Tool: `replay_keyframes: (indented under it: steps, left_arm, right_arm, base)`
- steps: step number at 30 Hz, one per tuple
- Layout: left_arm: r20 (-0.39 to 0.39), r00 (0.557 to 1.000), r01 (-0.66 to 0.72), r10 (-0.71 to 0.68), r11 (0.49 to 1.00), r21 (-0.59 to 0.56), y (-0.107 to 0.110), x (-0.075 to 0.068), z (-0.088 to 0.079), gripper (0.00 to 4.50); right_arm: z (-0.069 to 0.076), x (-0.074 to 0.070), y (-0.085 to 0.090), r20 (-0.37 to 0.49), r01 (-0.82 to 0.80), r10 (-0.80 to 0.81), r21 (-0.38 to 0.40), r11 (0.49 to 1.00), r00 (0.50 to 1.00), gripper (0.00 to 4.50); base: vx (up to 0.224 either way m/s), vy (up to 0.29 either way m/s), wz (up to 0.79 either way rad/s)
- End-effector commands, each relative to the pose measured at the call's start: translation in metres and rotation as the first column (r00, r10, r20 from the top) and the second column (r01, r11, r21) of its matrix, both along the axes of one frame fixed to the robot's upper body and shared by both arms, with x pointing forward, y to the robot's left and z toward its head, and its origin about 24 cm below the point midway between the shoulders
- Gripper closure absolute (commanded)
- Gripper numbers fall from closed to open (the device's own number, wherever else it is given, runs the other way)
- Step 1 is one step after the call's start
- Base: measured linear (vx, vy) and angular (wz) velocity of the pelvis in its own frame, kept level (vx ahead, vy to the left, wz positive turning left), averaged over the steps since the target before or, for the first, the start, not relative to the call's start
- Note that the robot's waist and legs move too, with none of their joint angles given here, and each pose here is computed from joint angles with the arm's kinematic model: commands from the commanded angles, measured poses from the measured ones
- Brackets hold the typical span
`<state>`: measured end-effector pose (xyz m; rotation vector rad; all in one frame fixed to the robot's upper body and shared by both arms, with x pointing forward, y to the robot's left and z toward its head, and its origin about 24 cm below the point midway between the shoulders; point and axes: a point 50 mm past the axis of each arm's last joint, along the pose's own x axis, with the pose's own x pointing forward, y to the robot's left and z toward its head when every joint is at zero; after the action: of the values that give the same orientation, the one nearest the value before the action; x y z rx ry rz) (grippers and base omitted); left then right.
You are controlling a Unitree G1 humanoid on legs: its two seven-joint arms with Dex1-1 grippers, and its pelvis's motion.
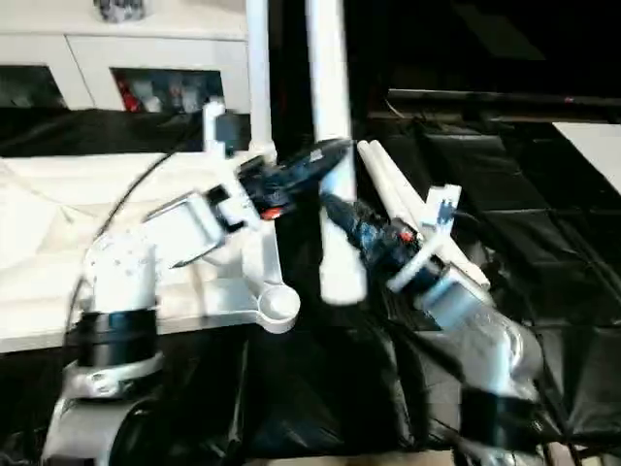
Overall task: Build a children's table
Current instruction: Pick table leg
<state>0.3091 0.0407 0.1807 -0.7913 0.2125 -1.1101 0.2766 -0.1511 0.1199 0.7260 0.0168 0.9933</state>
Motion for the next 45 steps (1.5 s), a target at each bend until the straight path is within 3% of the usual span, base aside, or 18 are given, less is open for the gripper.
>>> replay_keyframes:
  steps: [1, 3, 5, 8, 10, 11, 12, 14, 16, 18, 19, 21, 30, 33, 35, 40, 45]
  left_arm:
    - [-0.007, 0.998, 0.055, -0.055, 0.998, -0.022, -0.007, -0.005, 0.005, 0.00]
    - [-0.022, 0.998, 0.060, -0.061, 0.997, -0.038, -0.006, -0.008, 0.005, 0.00]
    - [-0.029, 0.998, 0.050, -0.050, 0.998, -0.028, -0.006, -0.009, 0.004, 0.30]
    - [-0.102, 0.991, -0.080, 0.087, 0.994, 0.072, -0.002, 0.000, -0.010, 0.40]
    - [-0.112, 0.988, -0.094, 0.103, 0.992, 0.085, -0.001, 0.002, -0.011, 0.63]
    - [-0.123, 0.953, -0.252, 0.278, 0.948, 0.194, 0.006, 0.012, -0.019, 0.72]
    - [-0.123, 0.953, -0.252, 0.278, 0.948, 0.194, 0.006, 0.012, -0.019, 0.78]
    - [-0.117, 0.893, -0.394, 0.435, 0.880, 0.266, 0.012, 0.020, -0.022, 0.90]
    - [-0.115, 0.872, -0.431, 0.476, 0.857, 0.282, 0.013, 0.021, -0.022, 1.09]
    - [-0.115, 0.845, -0.473, 0.522, 0.830, 0.295, 0.015, 0.023, -0.021, 1.28]
    - [-0.120, 0.808, -0.524, 0.577, 0.797, 0.300, 0.017, 0.024, -0.020, 1.36]
    - [-0.120, 0.790, -0.547, 0.601, 0.780, 0.304, 0.017, 0.023, -0.018, 1.54]
    - [-0.119, 0.785, -0.554, 0.608, 0.775, 0.305, 0.017, 0.023, -0.018, 1.65]
    - [-0.133, 0.819, -0.516, 0.558, 0.818, 0.254, 0.007, 0.022, -0.013, 1.96]
    - [-0.111, 0.840, -0.498, 0.531, 0.837, 0.226, 0.005, 0.023, -0.008, 2.12]
    - [0.019, 0.900, -0.429, 0.435, 0.881, 0.199, 0.014, 0.026, 0.005, 2.56]
    - [0.107, 0.931, -0.363, 0.348, 0.912, 0.190, 0.024, 0.030, 0.018, 2.64]
  right_arm:
    - [0.001, -0.006, 0.007, 0.006, -0.017, 0.018, -0.038, 0.999, 1.000, 2.67]
    - [0.001, -0.008, 0.014, 0.000, -0.031, 0.031, -0.075, 0.997, 1.000, 2.67]
    - [0.001, -0.010, 0.019, 0.007, -0.045, 0.046, -0.120, 0.992, 0.999, 2.67]
    - [-0.001, -0.008, 0.032, 0.022, -0.039, 0.046, -0.237, 0.971, 0.999, 2.67]
    - [-0.001, -0.008, 0.033, 0.025, -0.035, 0.042, -0.249, 0.968, 0.999, 2.67]
    - [-0.003, -0.001, 0.046, 0.060, 0.047, -0.026, -0.385, 0.922, 0.998, 2.67]
    - [-0.003, -0.001, 0.046, 0.060, 0.047, -0.026, -0.385, 0.922, 0.998, 2.67]
    - [-0.006, 0.006, 0.056, 0.108, 0.126, -0.084, -0.491, 0.862, 0.991, 2.67]
    - [-0.006, 0.008, 0.058, 0.117, 0.151, -0.106, -0.510, 0.847, 0.987, 2.67]
    - [-0.005, 0.010, 0.062, 0.129, 0.175, -0.127, -0.508, 0.843, 0.984, 2.67]
    - [-0.004, 0.014, 0.068, 0.155, 0.220, -0.162, -0.518, 0.827, 0.975, 2.67]
    - [-0.004, 0.015, 0.073, 0.180, 0.248, -0.179, -0.528, 0.812, 0.967, 2.67]
    - [-0.003, 0.016, 0.074, 0.193, 0.263, -0.187, -0.533, 0.804, 0.963, 2.67]
    - [0.004, 0.022, 0.077, 0.224, 0.309, -0.223, -0.512, 0.801, 0.949, 2.67]
    - [0.007, 0.026, 0.075, 0.211, 0.305, -0.229, -0.485, 0.819, 0.950, 2.11]
    - [0.007, 0.027, 0.065, 0.105, 0.105, -0.069, -0.393, 0.913, 0.992, 1.64]
    - [0.009, 0.028, 0.047, 0.068, -0.055, 0.089, -0.399, 0.915, 0.994, 1.30]
  base:
    - [0.000, 0.000, 0.00]
    - [0.000, 0.000, 0.00]
    - [0.000, 0.000, 0.00]
    - [0.000, 0.000, 0.00]
    - [0.000, 0.000, 0.00]
    - [0.000, 0.000, 0.00]
    - [0.000, 0.000, 0.00]
    - [0.000, 0.000, 0.00]
    - [0.000, 0.000, 0.00]
    - [0.000, 0.000, 0.00]
    - [0.000, 0.000, 0.00]
    - [0.000, 0.000, 0.00]
    - [0.000, 0.000, 0.00]
    - [0.000, 0.000, 0.00]
    - [0.000, 0.000, 0.00]
    - [0.000, 0.000, 0.00]
    - [0.000, 0.000, 0.00]
